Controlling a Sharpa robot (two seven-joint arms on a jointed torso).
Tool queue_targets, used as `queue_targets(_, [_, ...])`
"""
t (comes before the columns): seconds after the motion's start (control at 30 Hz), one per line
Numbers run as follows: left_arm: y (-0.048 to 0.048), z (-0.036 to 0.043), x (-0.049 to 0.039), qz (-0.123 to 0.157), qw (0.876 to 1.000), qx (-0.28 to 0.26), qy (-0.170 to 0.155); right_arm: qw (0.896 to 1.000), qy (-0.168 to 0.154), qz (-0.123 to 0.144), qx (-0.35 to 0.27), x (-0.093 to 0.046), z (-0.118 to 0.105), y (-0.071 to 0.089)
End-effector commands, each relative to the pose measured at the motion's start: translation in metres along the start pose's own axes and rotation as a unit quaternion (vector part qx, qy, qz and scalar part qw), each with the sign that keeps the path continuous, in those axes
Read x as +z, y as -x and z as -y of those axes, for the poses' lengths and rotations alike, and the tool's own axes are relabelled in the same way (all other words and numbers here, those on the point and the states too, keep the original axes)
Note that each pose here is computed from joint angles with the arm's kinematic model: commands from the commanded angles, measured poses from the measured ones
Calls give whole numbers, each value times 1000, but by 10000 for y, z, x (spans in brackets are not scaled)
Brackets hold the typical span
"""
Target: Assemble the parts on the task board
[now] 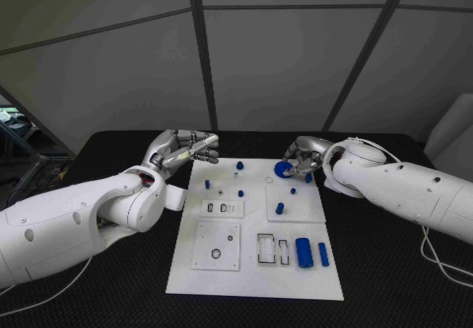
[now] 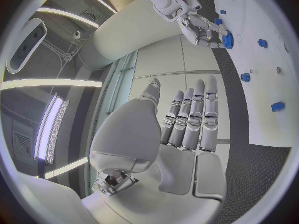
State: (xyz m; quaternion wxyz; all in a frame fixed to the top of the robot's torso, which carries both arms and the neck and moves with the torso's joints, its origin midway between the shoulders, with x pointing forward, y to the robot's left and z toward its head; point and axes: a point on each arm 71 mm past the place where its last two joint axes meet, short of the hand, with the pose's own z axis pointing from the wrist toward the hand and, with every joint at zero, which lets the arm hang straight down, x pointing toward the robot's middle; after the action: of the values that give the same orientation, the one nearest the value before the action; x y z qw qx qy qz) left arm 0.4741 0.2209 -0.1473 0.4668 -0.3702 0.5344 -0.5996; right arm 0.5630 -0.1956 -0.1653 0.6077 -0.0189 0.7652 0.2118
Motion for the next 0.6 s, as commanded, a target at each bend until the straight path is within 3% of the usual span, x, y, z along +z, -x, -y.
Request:
queue_targets(0.03, [-8,5,2,-6,1000,-5,-1,1000,-1,-8,-16,1,13,-19])
queue_targets(0.43, [-5,6,1,-5,1000,-5,-1,999,23,23,-36,-8,-69,12])
queue_targets(0.6, [-2,6,-1,-5,1000,-5,0,998,36,51,-33,-40,-127,48])
